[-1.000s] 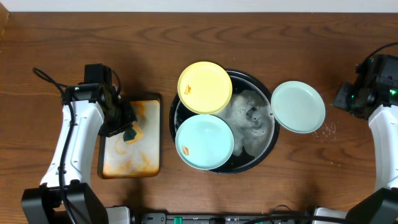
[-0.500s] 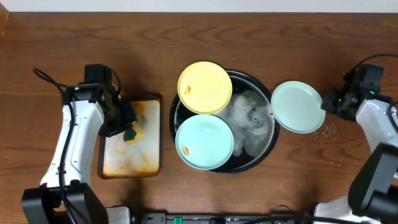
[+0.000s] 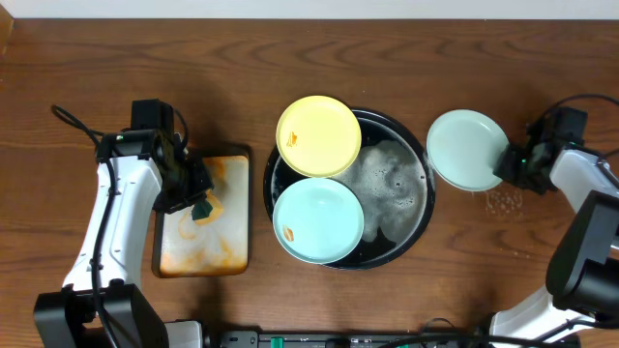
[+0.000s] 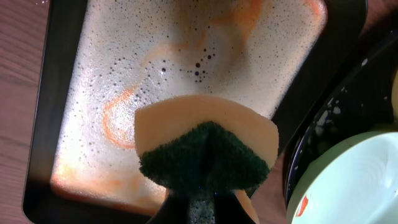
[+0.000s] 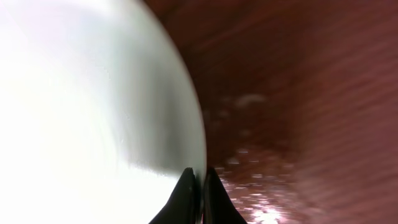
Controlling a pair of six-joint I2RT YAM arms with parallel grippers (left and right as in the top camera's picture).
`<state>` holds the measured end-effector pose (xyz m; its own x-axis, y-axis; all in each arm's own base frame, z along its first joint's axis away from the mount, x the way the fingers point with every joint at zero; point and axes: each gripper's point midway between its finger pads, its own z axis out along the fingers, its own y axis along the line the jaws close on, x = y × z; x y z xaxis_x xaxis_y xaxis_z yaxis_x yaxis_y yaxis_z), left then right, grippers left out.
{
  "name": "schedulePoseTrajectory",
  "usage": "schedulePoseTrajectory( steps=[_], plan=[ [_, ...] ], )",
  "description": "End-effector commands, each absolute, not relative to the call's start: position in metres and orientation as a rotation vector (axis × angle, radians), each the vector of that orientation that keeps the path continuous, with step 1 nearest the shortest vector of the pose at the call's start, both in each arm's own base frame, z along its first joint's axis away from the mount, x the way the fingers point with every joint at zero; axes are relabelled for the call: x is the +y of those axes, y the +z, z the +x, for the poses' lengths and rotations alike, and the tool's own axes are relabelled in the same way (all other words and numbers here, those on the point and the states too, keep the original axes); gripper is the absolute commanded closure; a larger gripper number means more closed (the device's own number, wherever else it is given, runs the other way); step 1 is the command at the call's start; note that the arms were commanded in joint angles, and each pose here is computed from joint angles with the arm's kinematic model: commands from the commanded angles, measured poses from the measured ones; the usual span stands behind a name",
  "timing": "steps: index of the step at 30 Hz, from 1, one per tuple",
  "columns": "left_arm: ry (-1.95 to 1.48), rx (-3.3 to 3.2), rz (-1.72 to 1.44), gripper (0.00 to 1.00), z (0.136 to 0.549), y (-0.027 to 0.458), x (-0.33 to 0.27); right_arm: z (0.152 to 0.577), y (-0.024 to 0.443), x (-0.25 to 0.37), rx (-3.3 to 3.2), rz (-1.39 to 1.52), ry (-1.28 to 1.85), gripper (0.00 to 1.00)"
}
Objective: Clean dirty plates on tray and stack at the side
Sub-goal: 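Set the plate on the table and open the right gripper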
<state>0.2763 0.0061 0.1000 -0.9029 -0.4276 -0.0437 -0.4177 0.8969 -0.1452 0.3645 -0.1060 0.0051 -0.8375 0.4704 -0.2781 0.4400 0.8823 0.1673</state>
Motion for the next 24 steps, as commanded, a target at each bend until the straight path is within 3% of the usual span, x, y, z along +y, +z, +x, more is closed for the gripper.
schedulePoseTrajectory(
  steps=[1, 9, 14, 15, 17, 18, 20, 24],
  plan=[
    [-0.198, 3.003, -0.654, 0.91, 0.272, 0.099, 0.008, 0.352, 0.005, -0.134, 2.719, 0.806, 0.063, 0.99],
    [-0.198, 3.003, -0.654, 0.91, 0.271, 0.099, 0.008, 0.346, 0.033, -0.170, 2.587, 0.940, 0.049, 0.99],
    [-0.198, 3.001, -0.654, 0.91, 0.272, 0.099, 0.008, 0.334, 0.041, -0.190, 2.574, 0.979, -0.114, 0.99],
    [-0.198, 3.001, -0.654, 0.91, 0.272, 0.099, 0.008, 0.331, 0.040, -0.192, 2.580, 0.987, -0.138, 0.89],
    [-0.198, 3.002, -0.653, 0.91, 0.272, 0.099, 0.008, 0.330, 0.040, -0.193, 2.583, 0.990, -0.148, 0.52],
    [-0.198, 3.002, -0.654, 0.91, 0.272, 0.099, 0.008, 0.330, 0.041, -0.192, 2.580, 0.988, -0.142, 0.40],
    [-0.198, 3.001, -0.653, 0.91, 0.272, 0.099, 0.008, 0.333, 0.047, -0.187, 2.569, 0.975, -0.104, 0.36],
    [-0.198, 3.002, -0.653, 0.87, 0.272, 0.099, 0.008, 0.354, 0.082, -0.161, 2.481, 0.866, 0.101, 0.35]
  ],
)
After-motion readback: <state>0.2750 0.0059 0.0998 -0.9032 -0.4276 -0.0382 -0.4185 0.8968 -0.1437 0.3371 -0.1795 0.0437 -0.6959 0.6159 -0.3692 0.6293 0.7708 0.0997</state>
